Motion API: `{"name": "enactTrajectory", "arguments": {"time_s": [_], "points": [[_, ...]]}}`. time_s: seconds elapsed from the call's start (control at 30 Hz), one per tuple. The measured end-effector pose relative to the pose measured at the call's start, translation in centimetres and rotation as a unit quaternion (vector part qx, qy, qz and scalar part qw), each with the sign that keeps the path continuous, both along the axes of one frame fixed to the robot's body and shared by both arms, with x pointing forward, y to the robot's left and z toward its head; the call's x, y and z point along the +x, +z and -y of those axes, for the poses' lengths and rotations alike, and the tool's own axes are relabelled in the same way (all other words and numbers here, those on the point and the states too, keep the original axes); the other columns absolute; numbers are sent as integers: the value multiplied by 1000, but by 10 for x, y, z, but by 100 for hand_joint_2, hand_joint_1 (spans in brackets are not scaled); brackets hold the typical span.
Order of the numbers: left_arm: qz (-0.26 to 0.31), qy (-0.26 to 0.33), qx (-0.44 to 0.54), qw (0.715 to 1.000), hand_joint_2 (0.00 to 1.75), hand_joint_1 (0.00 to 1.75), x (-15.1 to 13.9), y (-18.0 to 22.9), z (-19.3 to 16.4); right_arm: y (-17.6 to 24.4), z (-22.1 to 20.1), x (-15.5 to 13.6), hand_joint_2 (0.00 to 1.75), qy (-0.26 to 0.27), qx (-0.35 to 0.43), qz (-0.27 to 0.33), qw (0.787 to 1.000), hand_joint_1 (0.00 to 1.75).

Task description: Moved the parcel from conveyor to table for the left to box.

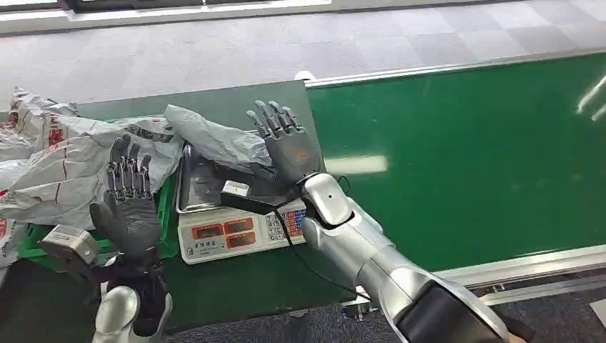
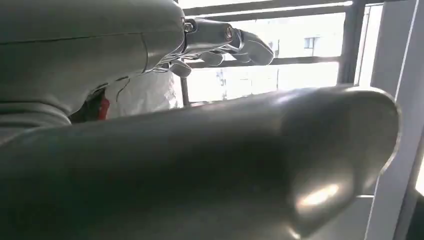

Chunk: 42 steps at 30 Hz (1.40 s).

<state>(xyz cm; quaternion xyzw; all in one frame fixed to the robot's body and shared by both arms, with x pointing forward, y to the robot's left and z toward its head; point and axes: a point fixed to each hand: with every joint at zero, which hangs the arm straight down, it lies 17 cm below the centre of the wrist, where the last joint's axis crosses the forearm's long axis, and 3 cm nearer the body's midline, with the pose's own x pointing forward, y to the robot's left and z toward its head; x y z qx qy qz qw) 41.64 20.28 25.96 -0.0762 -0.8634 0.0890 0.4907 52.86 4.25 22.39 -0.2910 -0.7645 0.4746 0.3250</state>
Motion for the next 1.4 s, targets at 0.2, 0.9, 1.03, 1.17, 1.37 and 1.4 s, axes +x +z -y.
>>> {"name": "enactTrajectory", "arguments": {"time_s": [0.2,0.9,1.03,1.17,1.37,1.4], "points": [[8,11,25,1000,0,0,-2,2,2,3,0,-26,175,43,106,-38,993,0],[25,73,77,994,0,0,-21,10,-28,6,158,-174,175,123,437,-133,881,0],[18,92,129,987,0,0,-21,5,-25,17,175,-193,175,129,457,-112,873,0],[15,109,173,979,0,0,-20,2,-22,22,184,-198,175,130,470,-109,866,0],[-24,167,463,870,0,0,17,-26,8,24,197,-197,175,128,485,-109,859,0],[-24,165,512,843,0,0,26,-34,17,28,196,-195,175,133,484,-107,858,0]]}}
